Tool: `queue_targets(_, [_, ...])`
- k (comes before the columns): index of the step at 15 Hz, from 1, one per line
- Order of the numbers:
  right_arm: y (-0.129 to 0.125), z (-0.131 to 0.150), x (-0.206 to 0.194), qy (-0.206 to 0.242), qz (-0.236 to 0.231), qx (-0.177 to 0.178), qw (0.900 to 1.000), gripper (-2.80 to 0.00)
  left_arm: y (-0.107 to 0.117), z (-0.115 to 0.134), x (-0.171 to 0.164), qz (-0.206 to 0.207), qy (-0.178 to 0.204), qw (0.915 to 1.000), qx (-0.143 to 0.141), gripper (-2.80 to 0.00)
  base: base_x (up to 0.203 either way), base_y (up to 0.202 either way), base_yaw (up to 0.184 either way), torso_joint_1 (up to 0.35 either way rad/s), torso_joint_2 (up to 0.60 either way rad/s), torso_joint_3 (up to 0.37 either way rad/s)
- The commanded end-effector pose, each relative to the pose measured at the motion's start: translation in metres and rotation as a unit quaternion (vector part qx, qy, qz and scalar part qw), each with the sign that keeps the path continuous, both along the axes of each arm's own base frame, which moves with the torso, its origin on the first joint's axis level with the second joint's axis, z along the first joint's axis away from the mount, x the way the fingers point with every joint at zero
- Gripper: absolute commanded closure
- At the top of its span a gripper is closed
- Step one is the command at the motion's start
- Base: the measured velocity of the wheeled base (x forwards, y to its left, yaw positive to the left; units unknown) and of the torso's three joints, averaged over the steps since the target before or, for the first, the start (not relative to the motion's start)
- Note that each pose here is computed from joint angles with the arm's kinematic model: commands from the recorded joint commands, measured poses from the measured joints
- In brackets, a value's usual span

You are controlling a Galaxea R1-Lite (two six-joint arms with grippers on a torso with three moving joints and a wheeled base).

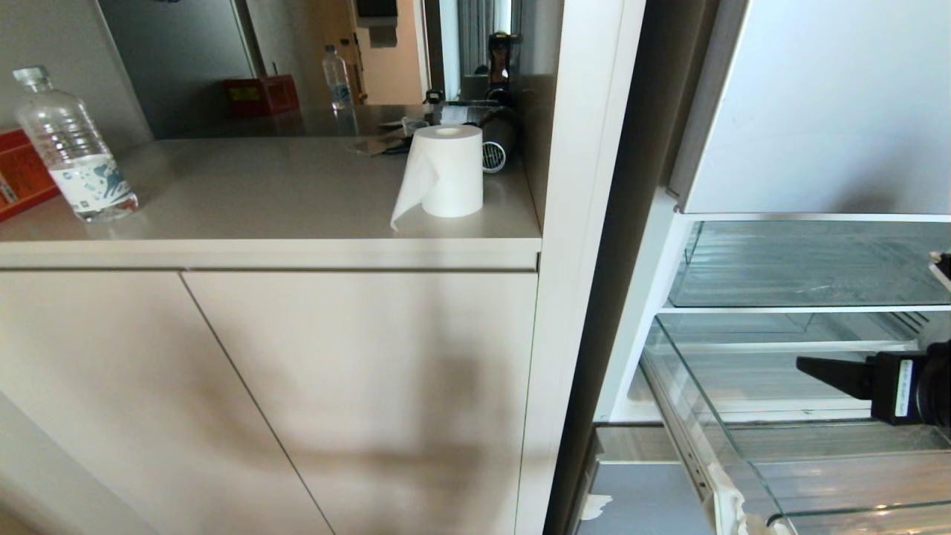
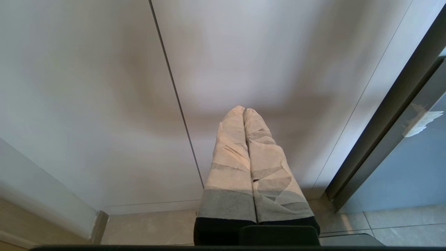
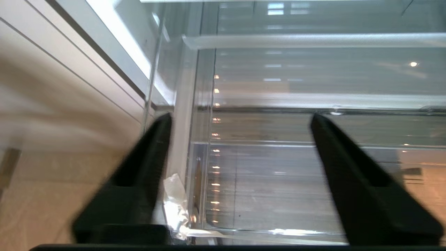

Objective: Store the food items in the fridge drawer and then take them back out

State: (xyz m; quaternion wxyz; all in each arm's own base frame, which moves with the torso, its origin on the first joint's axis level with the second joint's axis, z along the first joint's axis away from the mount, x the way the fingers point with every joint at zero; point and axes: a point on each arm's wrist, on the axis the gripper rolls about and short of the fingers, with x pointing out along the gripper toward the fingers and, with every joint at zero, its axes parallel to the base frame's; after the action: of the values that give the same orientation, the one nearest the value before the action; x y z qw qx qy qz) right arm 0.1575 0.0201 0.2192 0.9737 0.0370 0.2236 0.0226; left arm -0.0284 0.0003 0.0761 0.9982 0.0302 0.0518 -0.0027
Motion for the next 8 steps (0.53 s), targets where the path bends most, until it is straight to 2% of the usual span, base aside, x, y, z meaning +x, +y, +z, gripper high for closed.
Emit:
queue_targets(1, [-0.004,0.010,-0.030,-0.050,-0.001,0.007,0.999,0.00,0.000,0.000,0.000,0.000,0.001,1.0000,0.000,0.00,0.000,0.000,0.000,0.000,0.00,0.000])
queue_targets(4, [-0.010,0.013,-0.081,-0.123,0.009,0.024,0.992,0.00,0.000,0.000,0.000,0.000,0.001,1.0000,0.000,0.00,0.000,0.000,0.000,0.000,0.00,0.000])
queue_targets(7, [-0.012,0.003,-0.110,-0.151,0.050,0.087,0.983,0.00,0.000,0.000,0.000,0.000,0.001,1.0000,0.000,0.00,0.000,0.000,0.000,0.000,0.00,0.000])
queue_targets(8, [-0.012,-0.001,-0.116,-0.155,0.055,0.094,0.982,0.00,0.000,0.000,0.000,0.000,0.001,1.0000,0.000,0.00,0.000,0.000,0.000,0.000,0.00,0.000])
